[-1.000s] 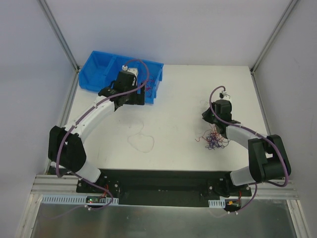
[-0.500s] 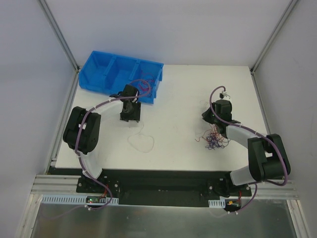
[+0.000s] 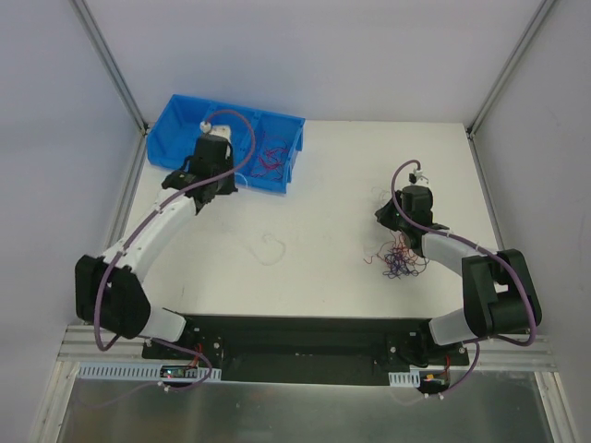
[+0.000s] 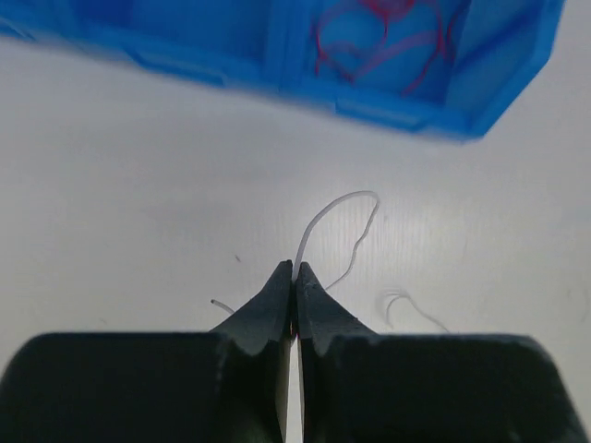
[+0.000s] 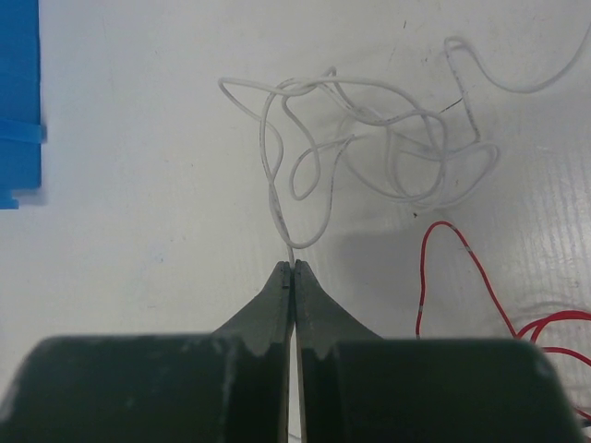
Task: Untangle the cables
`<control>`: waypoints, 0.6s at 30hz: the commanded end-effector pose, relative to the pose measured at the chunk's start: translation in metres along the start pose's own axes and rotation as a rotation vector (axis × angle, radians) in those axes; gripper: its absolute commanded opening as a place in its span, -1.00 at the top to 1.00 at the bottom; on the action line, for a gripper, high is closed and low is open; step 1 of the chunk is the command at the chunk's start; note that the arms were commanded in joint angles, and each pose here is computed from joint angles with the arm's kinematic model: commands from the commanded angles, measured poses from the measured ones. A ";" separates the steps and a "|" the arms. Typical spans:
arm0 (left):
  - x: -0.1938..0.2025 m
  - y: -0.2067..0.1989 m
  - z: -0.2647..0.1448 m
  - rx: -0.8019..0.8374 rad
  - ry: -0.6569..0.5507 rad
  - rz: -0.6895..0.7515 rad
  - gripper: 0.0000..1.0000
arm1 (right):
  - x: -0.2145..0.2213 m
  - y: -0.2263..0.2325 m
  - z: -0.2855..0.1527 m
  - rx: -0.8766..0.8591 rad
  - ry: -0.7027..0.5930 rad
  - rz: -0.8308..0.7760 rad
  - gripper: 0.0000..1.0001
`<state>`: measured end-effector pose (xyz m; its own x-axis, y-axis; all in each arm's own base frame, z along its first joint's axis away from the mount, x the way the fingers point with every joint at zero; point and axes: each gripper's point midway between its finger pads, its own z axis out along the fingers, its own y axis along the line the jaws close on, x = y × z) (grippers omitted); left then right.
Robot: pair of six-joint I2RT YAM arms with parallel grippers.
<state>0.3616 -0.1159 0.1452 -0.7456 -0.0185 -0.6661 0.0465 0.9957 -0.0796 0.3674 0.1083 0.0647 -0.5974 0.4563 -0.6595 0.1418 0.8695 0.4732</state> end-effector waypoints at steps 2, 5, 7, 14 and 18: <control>-0.135 0.038 -0.089 -0.194 -0.447 -0.009 1.00 | -0.020 0.014 0.002 -0.051 -0.054 0.013 0.99; -0.185 0.055 -0.117 -0.264 -0.592 -0.053 1.00 | -0.019 0.013 0.003 -0.049 -0.051 0.015 0.99; -0.213 0.062 -0.132 -0.273 -0.677 -0.093 1.00 | -0.018 0.014 0.004 -0.052 -0.048 0.014 0.99; -0.298 0.061 -0.159 -0.228 -0.872 -0.165 1.00 | -0.018 0.017 0.008 -0.065 -0.031 0.013 0.99; -0.337 0.055 -0.173 -0.210 -0.964 -0.146 1.00 | -0.018 0.018 0.009 -0.070 -0.025 0.012 0.99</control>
<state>0.4897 -0.0386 0.4407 -0.0156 -0.1297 -0.9914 -0.2171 0.9683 -0.1232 0.3673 0.1122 0.0545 -0.6234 0.4527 -0.6375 0.1372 0.8661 0.4807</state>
